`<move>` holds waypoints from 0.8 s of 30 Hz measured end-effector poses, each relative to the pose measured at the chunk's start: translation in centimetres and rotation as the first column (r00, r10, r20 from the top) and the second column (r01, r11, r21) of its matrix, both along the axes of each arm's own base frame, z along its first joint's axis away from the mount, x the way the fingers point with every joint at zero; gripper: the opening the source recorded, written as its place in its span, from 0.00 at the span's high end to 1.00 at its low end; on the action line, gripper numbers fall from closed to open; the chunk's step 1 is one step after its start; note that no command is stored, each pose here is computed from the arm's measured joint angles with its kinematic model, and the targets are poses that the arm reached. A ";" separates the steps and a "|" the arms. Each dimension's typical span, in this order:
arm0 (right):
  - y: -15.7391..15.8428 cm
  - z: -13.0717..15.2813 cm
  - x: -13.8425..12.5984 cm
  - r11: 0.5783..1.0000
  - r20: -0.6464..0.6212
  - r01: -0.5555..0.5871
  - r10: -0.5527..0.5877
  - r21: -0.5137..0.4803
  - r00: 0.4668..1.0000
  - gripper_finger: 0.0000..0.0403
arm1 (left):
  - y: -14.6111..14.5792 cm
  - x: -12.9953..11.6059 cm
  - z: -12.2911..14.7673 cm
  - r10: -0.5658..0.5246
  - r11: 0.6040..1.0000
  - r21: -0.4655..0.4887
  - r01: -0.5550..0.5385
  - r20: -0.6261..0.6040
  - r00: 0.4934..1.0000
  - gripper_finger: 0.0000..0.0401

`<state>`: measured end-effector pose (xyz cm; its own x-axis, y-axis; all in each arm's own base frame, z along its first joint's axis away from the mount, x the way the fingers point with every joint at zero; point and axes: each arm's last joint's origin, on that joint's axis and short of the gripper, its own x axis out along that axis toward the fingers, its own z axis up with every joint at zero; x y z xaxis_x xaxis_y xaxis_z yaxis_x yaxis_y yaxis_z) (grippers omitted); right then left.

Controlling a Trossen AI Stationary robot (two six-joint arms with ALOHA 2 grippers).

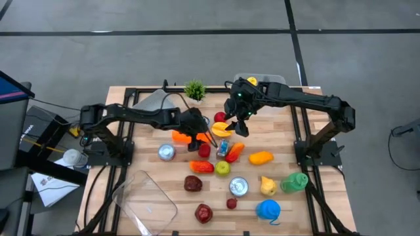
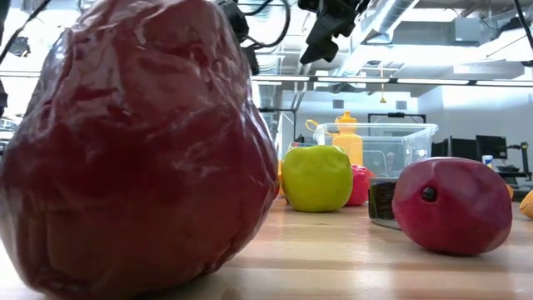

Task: Pick & Place Food Item
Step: Put the orange tumbler into the top transparent bin

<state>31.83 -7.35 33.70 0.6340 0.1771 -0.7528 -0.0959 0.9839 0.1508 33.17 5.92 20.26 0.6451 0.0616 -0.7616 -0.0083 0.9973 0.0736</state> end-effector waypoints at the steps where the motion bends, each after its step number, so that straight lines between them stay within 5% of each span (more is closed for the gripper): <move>1: 0.1 0.0 0.0 1.000 -0.002 -0.001 0.001 0.000 1.000 0.43 | 0.2 -0.1 -0.3 0.002 1.000 -0.006 -0.002 -0.019 1.000 0.16; 24: 0.3 -0.1 -0.1 1.000 -0.026 -0.003 0.003 0.012 1.000 0.43 | 1.2 0.6 -5.6 -0.058 0.997 -0.053 0.048 -0.192 0.980 0.23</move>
<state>31.69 -7.01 33.56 0.6137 0.1879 -0.7668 -0.0948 0.9818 0.1648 33.81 7.10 14.63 0.4869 -0.0084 -0.8734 0.0545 0.9983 0.0208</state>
